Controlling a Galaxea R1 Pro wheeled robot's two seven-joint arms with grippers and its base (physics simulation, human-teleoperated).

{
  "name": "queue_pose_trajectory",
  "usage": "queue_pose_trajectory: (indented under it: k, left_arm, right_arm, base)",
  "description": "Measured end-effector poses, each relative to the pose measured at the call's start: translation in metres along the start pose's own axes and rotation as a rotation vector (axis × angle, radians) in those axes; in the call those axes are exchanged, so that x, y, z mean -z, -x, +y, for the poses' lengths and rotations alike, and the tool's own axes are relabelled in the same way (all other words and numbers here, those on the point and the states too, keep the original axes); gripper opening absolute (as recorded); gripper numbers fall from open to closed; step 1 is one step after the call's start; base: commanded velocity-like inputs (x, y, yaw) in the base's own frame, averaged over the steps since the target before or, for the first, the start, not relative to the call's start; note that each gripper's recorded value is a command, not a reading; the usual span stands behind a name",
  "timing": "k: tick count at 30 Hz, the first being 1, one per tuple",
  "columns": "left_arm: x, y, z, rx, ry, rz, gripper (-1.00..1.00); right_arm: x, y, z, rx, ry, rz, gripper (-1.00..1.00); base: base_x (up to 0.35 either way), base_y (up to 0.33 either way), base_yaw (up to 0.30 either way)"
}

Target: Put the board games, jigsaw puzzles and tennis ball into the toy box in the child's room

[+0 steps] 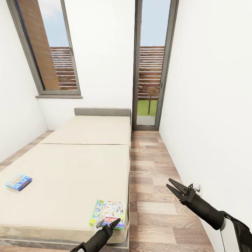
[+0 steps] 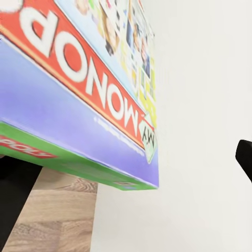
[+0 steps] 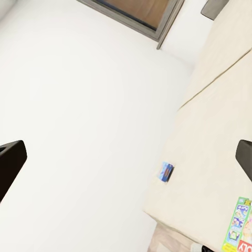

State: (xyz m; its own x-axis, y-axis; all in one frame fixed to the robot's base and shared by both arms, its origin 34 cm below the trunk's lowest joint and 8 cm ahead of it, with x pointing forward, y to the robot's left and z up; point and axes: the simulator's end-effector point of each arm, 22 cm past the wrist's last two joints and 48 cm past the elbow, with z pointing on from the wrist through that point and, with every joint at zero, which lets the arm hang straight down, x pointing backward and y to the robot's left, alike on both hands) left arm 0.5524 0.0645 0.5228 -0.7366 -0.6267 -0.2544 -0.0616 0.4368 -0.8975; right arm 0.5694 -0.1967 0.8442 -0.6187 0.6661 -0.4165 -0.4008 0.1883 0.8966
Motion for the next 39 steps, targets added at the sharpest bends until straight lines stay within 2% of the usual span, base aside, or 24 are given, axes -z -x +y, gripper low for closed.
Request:
queue_pose_trajectory:
  k: [22,23,39]
  left_arm:
    - [0.0000,0.0000,0.0000,0.001,0.000,0.000,1.00]
    - [0.0000,0.0000,0.0000,0.001,0.000,0.000,-1.00]
    - [-0.0001,-0.0009,0.0008,-0.001,0.004,0.005,-1.00]
  right_arm:
    - [0.0000,0.0000,-0.0010,0.000,-0.005,0.000,1.00]
    - [0.0000,0.0000,-0.0011,0.000,-0.005,0.000,1.00]
    - [0.0000,0.0000,-0.0015,0.000,-0.006,0.000,1.00]
  base:
    - [0.000,0.000,0.000]
    - [0.000,0.000,0.000]
    - [0.000,0.000,0.000]
